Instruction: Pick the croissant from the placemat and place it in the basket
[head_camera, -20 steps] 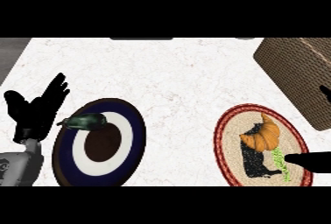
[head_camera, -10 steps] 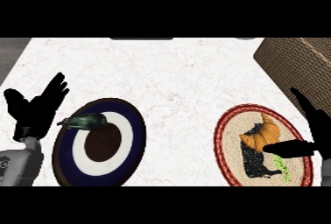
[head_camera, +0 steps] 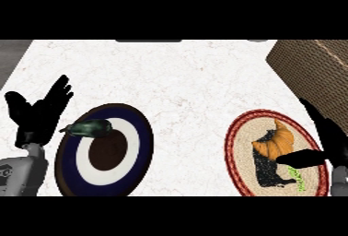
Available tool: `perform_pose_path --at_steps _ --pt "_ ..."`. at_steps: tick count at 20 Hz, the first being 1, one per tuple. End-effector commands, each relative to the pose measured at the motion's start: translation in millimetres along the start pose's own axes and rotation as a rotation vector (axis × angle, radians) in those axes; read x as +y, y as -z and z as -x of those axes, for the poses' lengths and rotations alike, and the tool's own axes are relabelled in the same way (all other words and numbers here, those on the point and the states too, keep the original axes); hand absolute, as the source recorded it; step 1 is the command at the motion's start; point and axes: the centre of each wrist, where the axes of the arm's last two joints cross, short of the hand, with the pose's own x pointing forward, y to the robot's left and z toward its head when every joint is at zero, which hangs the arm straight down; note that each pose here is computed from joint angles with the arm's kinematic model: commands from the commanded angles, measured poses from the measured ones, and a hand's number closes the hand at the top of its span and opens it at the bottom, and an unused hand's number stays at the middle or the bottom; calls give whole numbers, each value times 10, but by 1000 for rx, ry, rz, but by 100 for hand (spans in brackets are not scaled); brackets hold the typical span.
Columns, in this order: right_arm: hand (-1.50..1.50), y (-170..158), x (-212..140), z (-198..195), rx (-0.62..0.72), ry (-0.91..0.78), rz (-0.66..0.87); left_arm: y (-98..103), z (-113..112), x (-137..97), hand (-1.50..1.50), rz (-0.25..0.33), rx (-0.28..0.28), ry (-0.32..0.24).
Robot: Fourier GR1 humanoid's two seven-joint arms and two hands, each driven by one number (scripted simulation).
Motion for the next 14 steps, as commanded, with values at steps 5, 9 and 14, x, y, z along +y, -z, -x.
perform_pose_path --at_steps 5,9,14 --pt "-150 -162 50 213 -61 58 -33 -74 326 63 0 -7 -4 -19" --pt "-150 -23 9 48 -83 41 -56 -31 91 67 0 10 7 -7" --pt "-150 -133 160 -104 -61 7 -33 -12 53 -35 0 12 7 -4"
